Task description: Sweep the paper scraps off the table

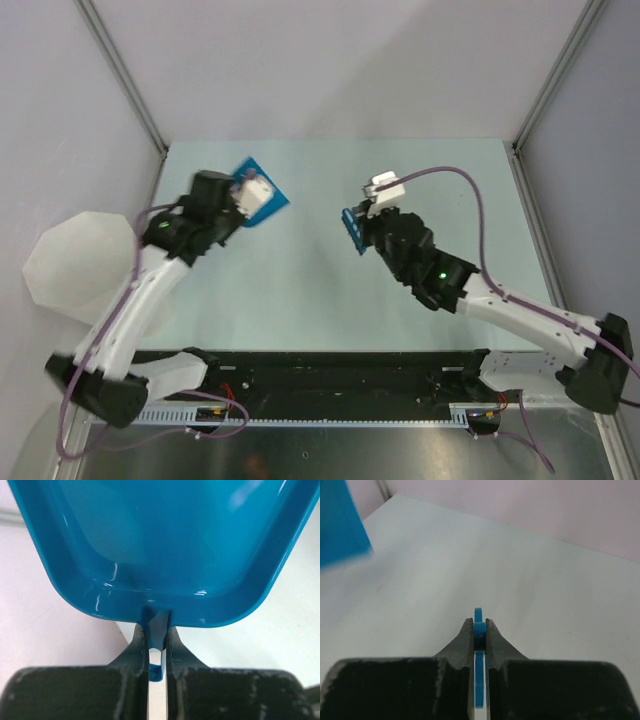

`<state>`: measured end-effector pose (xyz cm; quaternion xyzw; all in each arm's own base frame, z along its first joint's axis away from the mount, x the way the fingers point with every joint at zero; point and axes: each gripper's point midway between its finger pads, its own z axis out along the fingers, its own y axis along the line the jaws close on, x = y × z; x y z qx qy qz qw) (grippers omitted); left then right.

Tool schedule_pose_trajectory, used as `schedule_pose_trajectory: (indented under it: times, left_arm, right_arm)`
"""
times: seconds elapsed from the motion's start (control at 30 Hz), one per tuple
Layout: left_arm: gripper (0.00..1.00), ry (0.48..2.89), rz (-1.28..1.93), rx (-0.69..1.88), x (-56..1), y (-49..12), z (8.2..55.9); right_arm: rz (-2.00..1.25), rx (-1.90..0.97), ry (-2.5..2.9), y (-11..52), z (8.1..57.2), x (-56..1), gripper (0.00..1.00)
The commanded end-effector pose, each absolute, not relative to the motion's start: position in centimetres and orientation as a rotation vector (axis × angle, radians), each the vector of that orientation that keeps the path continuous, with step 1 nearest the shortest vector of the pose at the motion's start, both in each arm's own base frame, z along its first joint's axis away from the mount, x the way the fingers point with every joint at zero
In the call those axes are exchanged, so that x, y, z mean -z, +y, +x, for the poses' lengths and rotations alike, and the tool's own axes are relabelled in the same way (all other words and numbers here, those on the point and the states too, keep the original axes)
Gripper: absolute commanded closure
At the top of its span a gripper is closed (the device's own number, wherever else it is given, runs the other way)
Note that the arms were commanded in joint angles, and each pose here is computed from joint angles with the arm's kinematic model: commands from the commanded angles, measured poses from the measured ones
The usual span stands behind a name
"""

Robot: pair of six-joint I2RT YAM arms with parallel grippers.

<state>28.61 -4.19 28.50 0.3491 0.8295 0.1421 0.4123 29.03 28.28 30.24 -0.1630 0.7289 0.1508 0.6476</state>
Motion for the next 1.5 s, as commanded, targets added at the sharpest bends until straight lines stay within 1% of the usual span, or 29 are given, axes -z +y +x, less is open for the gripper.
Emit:
schedule_pose_trajectory:
  times: [0.0,0.03,0.1,0.13,0.27,0.4,0.63,0.67,0.7,0.73,0.77,0.8,0.83,0.87,0.93,0.97,1.03,1.07,1.17,1.3,1.33,1.4,1.43,1.47]
  left_arm:
    - [1.0,2.2,1.079,-0.396,-22.3,-7.5,28.6]
    - [1.0,2.232,1.171,-0.337,-20.1,-9.4,28.4]
    - [1.0,2.272,1.243,-0.282,-18.0,-11.1,28.5]
    - [1.0,2.326,1.295,-0.263,-15.9,-12.0,28.7]
    - [1.0,2.417,1.38,-0.146,-12.2,-14.9,29.5]
    - [1.0,2.469,1.459,-0.028,-9.2,-17.0,29.6]
    - [1.0,2.511,1.506,-0.037,-5.4,-18.2,31.0]
    - [0.94,2.507,1.503,-0.042,-5.3,-18.3,31.3]
    - [0.86,2.508,1.503,-0.046,-5.2,-18.3,31.4]
    - [0.75,2.501,1.507,-0.038,-5.4,-18.4,31.4]
    - [0.46,2.49,1.506,-0.03,-5.6,-18.5,31.4]
    - [0.34,2.472,1.504,-0.02,-6.2,-18.7,31.5]
    - [0.15,2.438,1.49,-0.006,-7.4,-18.8,31.6]
    - [0.01,2.417,1.479,0.008,-8.2,-19.0,31.7]
    - [0.0,2.368,1.446,0.053,-10.3,-19.1,31.9]
    - [0.0,2.316,1.411,0.089,-12.4,-19.3,31.9]
    - [0.0,2.276,1.337,0.119,-15.0,-18.6,32.2]
    - [0.0,2.217,1.298,0.169,-17.4,-18.6,31.7]
    - [0.0,2.154,1.189,0.252,-20.6,-16.7,30.9]
    - [0.0,2.204,0.996,0.224,-20.9,-12.8,31.1]
    - [0.0,2.249,0.937,0.204,-19.7,-11.1,31.1]
    - [0.0,2.224,0.849,0.16,-19.9,-9.4,31.7]
    - [0.0,2.254,0.792,0.129,-18.8,-7.8,31.8]
    - [0.0,2.222,0.75,0.097,-19.0,-7.1,32.5]
  right_arm:
    - [-0.221,-0.297,1.595,22.9,29.1,-33.8,1.0]
    - [-0.207,-0.285,1.604,22.1,29.3,-33.4,1.0]
    - [-0.159,-0.262,1.598,20.1,29.7,-33.7,1.0]
    - [-0.161,-0.25,1.621,19.6,29.6,-33.1,1.0]
    - [-0.148,-0.226,1.641,18.2,29.8,-32.4,1.0]
    - [-0.186,-0.214,1.661,18.2,29.7,-31.7,1.0]
    - [-0.208,-0.173,1.662,17.9,30.0,-30.9,1.0]
    - [-0.21,-0.171,1.662,17.9,30.0,-30.8,1.0]
    - [-0.213,-0.169,1.665,18.0,30.1,-30.6,1.0]
    - [-0.218,-0.166,1.67,18.0,30.1,-30.3,1.0]
    - [-0.25,-0.155,1.672,18.2,30.1,-30.0,1.0]
    - [-0.265,-0.155,1.673,18.4,30.1,-29.8,1.0]
    - [-0.274,-0.152,1.673,18.4,30.1,-29.7,1.0]
    - [-0.293,-0.149,1.675,18.6,30.1,-29.5,1.0]
    - [-0.307,-0.148,1.666,18.7,30.1,-29.5,1.0]
    - [-0.321,-0.145,1.662,18.8,30.1,-29.5,1.0]
    - [-0.341,-0.15,1.657,19.3,30.3,-29.3,1.0]
    - [-0.374,-0.15,1.66,19.7,30.3,-28.9,1.0]
    - [-0.447,-0.162,1.63,21.8,30.7,-28.4,1.0]
    - [-0.585,-0.125,1.58,26.2,30.6,-26.7,1.0]
    - [-0.609,-0.115,1.564,27.0,30.7,-26.4,1.0]
    - [-0.696,-0.094,1.514,29.4,31.4,-25.3,1.0]
    - [-0.765,-0.128,1.478,31.0,31.2,-24.9,1.0]
    - [-0.801,-0.138,1.458,32.5,31.6,-23.7,1.0]
